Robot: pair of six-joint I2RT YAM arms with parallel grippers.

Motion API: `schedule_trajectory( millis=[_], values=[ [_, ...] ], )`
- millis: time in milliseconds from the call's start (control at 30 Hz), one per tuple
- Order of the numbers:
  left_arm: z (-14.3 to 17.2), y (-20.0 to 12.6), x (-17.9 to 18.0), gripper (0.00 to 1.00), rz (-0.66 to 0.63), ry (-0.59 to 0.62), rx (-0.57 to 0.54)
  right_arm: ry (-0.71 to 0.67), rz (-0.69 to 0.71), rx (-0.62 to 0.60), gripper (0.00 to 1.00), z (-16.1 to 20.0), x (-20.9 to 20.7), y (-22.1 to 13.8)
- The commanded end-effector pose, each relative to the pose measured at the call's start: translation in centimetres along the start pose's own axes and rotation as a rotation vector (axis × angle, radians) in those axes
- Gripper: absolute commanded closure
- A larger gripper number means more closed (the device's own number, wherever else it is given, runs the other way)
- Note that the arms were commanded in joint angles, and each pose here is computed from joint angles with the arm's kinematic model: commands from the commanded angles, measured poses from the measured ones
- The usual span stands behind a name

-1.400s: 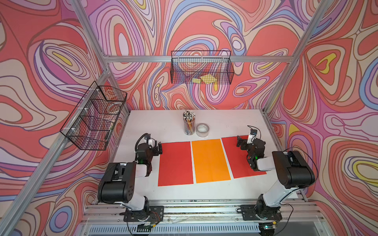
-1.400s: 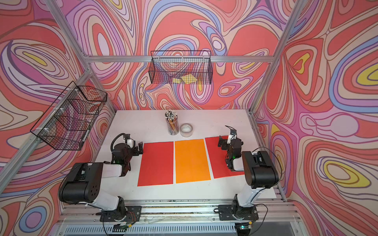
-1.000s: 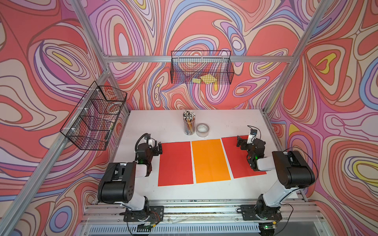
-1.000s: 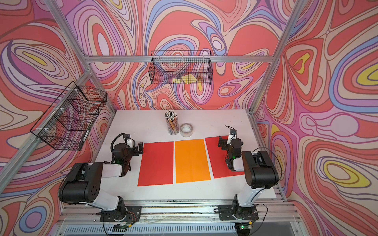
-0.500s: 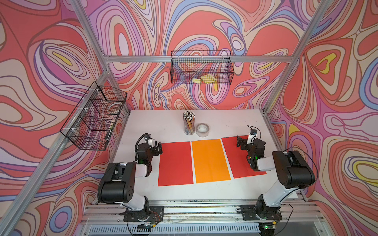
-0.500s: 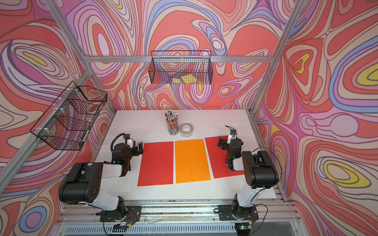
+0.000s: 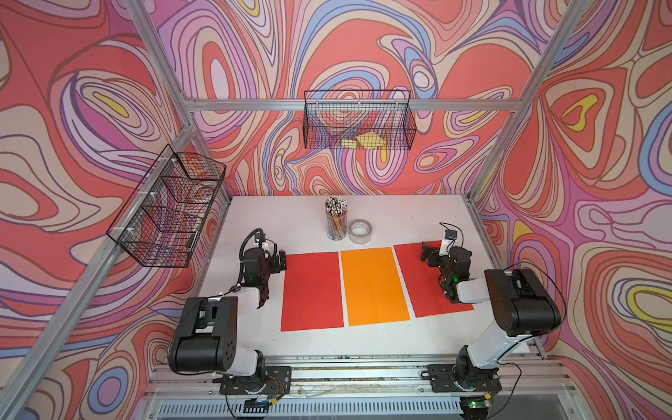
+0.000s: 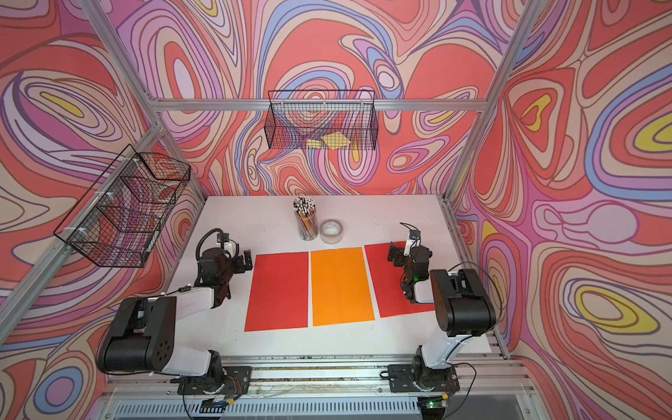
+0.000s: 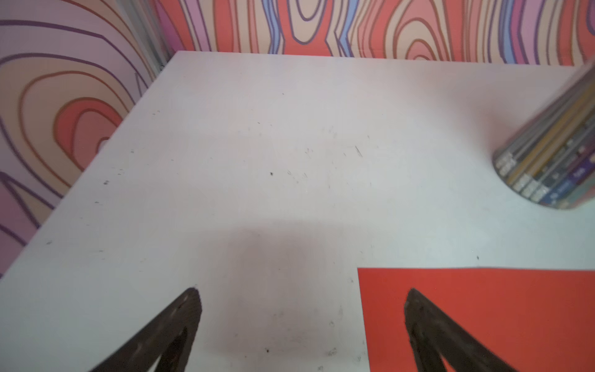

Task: Fold the rectangular paper in half along the long edge
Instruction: Move the paper at the center of the board.

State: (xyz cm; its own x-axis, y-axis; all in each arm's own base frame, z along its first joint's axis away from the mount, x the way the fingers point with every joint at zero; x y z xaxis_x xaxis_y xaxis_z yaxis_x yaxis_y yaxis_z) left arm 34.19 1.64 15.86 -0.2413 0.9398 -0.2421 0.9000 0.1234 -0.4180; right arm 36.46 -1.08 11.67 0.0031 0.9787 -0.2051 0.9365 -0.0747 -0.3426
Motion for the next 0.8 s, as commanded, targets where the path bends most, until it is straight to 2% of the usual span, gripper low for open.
schedule_trajectory(
  millis=[0, 100, 200, 233, 333, 367, 467, 567, 667, 767],
  values=[
    [-7.3, -3.4, 0.2, 0.01, -0.142, -0.126, -0.040, 0.039, 0.100, 0.009, 0.02, -5.3, -2.2, -0.7],
    [-11.7, -6.7, -1.7, 0.01, -0.023, -0.171, -0.064, 0.140, 0.155, -0.078, 0.02, -12.2, -4.7, -3.5],
    [-15.2, -10.7, -2.9, 0.01, 0.039, -0.204, -0.113, 0.370, 0.177, -0.073, 0.02, -18.0, -8.1, -7.0],
    [-16.3, -12.2, -3.5, 0.01, 0.080, -0.200, -0.129, 0.414, 0.164, -0.071, 0.02, -19.6, -8.6, -8.2],
    [-19.0, -16.7, -4.4, 0.01, 0.140, -0.210, -0.162, 0.410, 0.007, -0.168, 0.02, -23.6, -7.9, -11.7],
    [-19.7, -18.0, -4.5, 0.01, 0.148, -0.216, -0.174, 0.430, -0.006, -0.187, 0.02, -24.3, -7.9, -12.7],
    [-21.1, -21.2, -4.7, 0.01, 0.161, -0.270, -0.199, 0.501, 0.035, -0.183, 0.02, -24.4, -8.4, -15.0],
    [-21.2, -22.4, -5.4, 0.01, 0.238, -0.332, -0.176, 0.452, -0.025, -0.084, 0.02, -23.4, -7.5, -14.4],
    [-20.8, -21.6, -7.2, 0.09, 0.406, -0.388, -0.110, 0.427, -0.037, 0.132, 0.02, -21.1, -6.9, -12.0],
    [-19.5, -20.3, -9.7, 0.15, 0.479, -0.368, -0.049, 0.419, -0.036, 0.330, 0.02, -17.7, -6.4, -9.3]
  ],
)
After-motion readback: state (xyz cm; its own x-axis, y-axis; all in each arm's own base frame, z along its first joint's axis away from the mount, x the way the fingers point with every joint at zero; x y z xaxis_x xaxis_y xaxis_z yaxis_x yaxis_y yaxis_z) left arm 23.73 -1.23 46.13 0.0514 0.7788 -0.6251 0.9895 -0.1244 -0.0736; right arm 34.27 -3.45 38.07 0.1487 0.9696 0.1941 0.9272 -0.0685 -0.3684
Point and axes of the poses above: each gripper's point midway between its finger pads, its own y axis out along the fingers, its own x axis along the line the jaws close on, z = x × y, the point moved 7 cm from there along -y, back along the fingers, and after that the axes turned 14 degrees about -y, right-handed, at the moved point
